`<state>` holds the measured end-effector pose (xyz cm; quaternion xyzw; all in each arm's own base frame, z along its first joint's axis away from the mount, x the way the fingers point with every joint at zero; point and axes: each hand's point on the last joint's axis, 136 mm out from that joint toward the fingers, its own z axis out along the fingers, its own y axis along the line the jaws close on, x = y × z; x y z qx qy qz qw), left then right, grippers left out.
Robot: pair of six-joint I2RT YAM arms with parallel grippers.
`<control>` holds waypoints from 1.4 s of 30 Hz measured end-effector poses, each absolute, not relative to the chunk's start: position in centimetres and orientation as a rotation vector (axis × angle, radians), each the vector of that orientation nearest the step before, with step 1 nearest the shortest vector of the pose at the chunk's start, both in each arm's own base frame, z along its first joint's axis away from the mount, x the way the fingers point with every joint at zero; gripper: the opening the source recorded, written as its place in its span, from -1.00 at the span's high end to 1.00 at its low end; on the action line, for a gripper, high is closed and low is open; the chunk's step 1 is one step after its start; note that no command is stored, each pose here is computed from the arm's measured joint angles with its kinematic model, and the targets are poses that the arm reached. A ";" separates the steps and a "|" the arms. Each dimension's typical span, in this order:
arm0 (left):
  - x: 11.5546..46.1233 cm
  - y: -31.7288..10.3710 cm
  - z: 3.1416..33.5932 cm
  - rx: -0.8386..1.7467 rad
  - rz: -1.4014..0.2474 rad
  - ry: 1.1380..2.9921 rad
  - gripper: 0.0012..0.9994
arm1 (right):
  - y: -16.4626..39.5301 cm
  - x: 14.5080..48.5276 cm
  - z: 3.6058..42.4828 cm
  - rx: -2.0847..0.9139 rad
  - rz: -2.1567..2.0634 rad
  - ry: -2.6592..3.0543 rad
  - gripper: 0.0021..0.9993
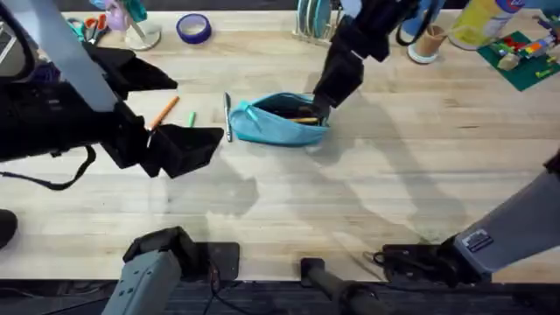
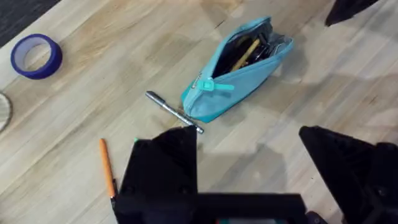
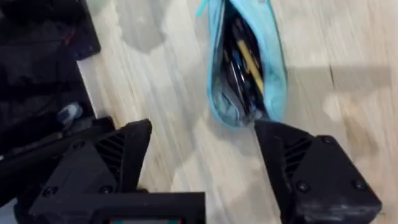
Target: Unzip the bag, pick up the pens from the table one at a time and place them inside, then zip the bag closed.
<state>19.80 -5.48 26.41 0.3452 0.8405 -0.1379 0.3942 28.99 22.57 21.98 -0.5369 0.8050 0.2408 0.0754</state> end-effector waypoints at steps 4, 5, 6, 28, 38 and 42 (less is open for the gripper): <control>20.1 -5.2 26.5 0.848 -0.336 2.141 -0.99 | 21.0 28.8 23.0 -1.544 0.594 2.474 -0.99; 20.4 -4.9 26.5 0.827 -0.324 2.150 -0.99 | 20.6 28.8 23.3 -1.525 0.555 2.486 -0.99; 20.6 -4.6 26.5 0.800 -0.312 2.162 -0.99 | 20.1 28.8 23.7 -1.504 0.517 2.495 -1.00; 22.6 3.2 25.7 0.260 0.077 2.388 -0.99 | 12.4 28.7 26.7 -1.087 0.033 2.706 -1.00; 24.7 4.5 26.2 0.238 0.136 2.355 -0.99 | 10.6 27.2 29.7 -0.982 0.028 2.641 -1.00; 25.1 4.6 25.3 0.236 0.120 2.390 -0.99 | 10.3 26.4 30.9 -0.964 0.029 2.604 -1.00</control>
